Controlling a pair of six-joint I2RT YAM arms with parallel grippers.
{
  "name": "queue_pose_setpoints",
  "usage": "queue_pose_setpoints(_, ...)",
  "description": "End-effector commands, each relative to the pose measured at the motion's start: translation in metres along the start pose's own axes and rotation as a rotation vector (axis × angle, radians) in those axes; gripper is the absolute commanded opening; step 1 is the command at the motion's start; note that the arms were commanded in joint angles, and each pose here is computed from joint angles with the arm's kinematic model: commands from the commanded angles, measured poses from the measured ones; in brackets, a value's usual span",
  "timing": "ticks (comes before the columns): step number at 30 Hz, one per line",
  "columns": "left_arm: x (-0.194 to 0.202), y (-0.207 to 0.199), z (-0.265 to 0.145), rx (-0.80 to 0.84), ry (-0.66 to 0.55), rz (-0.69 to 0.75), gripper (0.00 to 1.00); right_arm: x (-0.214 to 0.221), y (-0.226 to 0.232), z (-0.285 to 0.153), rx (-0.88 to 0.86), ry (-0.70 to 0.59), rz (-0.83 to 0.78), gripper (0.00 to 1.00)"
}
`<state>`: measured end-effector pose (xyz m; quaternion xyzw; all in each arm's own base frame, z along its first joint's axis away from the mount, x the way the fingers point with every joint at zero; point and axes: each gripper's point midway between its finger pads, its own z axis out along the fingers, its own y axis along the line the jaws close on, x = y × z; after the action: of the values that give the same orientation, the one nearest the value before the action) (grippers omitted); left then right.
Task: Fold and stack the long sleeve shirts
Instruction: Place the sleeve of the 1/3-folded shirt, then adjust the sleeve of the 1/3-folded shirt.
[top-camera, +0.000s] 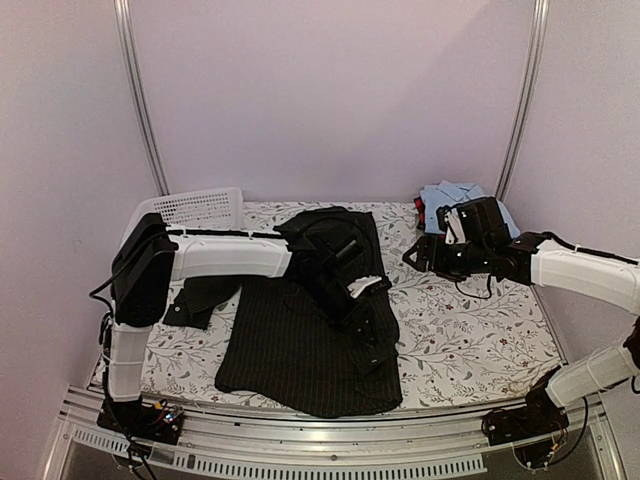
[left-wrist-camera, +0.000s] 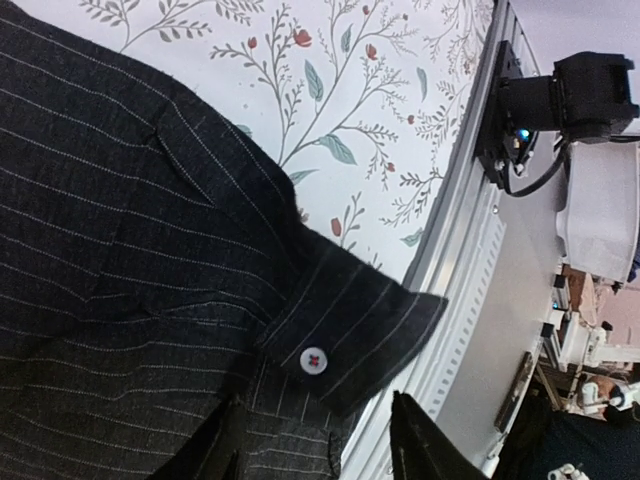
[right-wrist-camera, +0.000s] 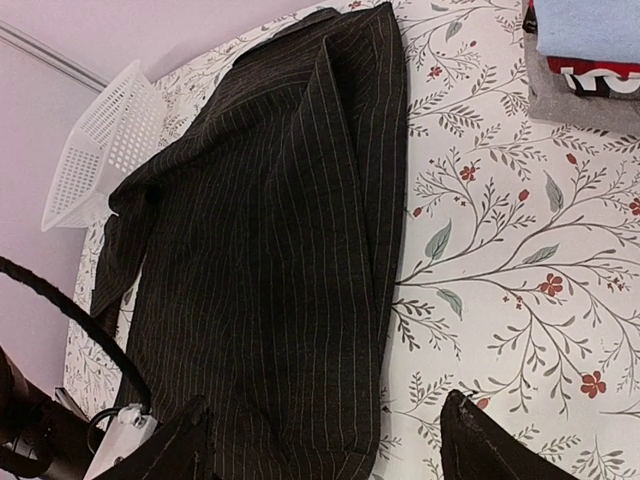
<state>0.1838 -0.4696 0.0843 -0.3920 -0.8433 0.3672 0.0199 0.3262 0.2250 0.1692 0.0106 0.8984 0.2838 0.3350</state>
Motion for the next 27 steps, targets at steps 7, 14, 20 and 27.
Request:
queue_pose_setpoints(7,-0.022,0.009,-0.036,-0.015,-0.141,-0.041,0.47,0.053,0.005,-0.004,0.027,0.121,-0.077,0.68)
queue_pose_setpoints(14,-0.020,0.089,-0.068,-0.144,-0.286,-0.289,0.45,0.123,0.032,-0.009,0.032,0.273,-0.197,0.67)
queue_pose_setpoints(20,-0.027,0.116,-0.076,-0.128,-0.351,-0.374,0.44,0.183,0.059,-0.008,0.059,0.406,-0.332,0.65)
queue_pose_setpoints(27,-0.031,0.135,-0.071,-0.149,-0.382,-0.438,0.44,0.218,0.064,0.009,0.201,0.476,-0.441,0.57)
